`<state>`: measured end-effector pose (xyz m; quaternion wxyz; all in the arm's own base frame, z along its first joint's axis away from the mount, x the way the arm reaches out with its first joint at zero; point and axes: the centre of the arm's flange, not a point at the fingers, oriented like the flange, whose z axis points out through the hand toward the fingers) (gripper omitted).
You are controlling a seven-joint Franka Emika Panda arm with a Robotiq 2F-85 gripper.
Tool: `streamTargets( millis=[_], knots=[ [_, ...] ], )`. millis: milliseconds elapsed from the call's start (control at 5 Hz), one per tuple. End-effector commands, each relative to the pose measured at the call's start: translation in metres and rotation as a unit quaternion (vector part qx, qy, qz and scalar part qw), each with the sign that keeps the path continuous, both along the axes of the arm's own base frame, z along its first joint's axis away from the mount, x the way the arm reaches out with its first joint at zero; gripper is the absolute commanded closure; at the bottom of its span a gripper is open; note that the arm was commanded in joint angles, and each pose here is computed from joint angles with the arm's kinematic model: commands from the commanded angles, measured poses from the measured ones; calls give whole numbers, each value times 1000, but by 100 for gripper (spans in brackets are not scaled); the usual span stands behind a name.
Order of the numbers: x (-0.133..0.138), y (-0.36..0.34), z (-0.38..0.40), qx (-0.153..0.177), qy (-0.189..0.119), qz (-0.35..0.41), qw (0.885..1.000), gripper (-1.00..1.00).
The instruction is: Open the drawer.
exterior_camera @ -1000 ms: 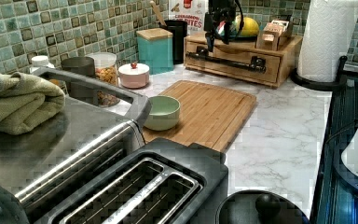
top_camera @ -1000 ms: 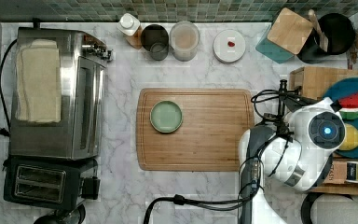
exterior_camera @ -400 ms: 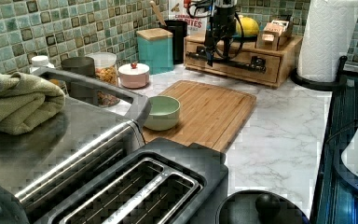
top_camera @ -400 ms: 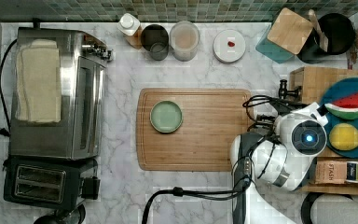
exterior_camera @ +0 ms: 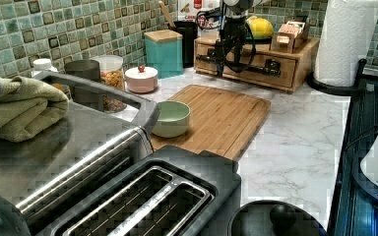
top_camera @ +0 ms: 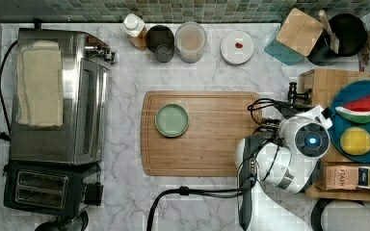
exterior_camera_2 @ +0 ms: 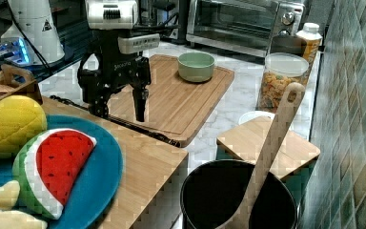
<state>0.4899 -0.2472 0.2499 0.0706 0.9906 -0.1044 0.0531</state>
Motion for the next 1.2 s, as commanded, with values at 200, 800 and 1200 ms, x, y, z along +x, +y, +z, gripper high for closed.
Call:
streamTargets(
  millis=[200, 800, 1200],
  knots=[
    [2, 42, -7, 33, 0, 22, 999, -100],
    [9, 160, -19, 79, -14, 59, 995, -100],
    [1, 245, -22, 73, -6, 51, 996, -100]
  ],
)
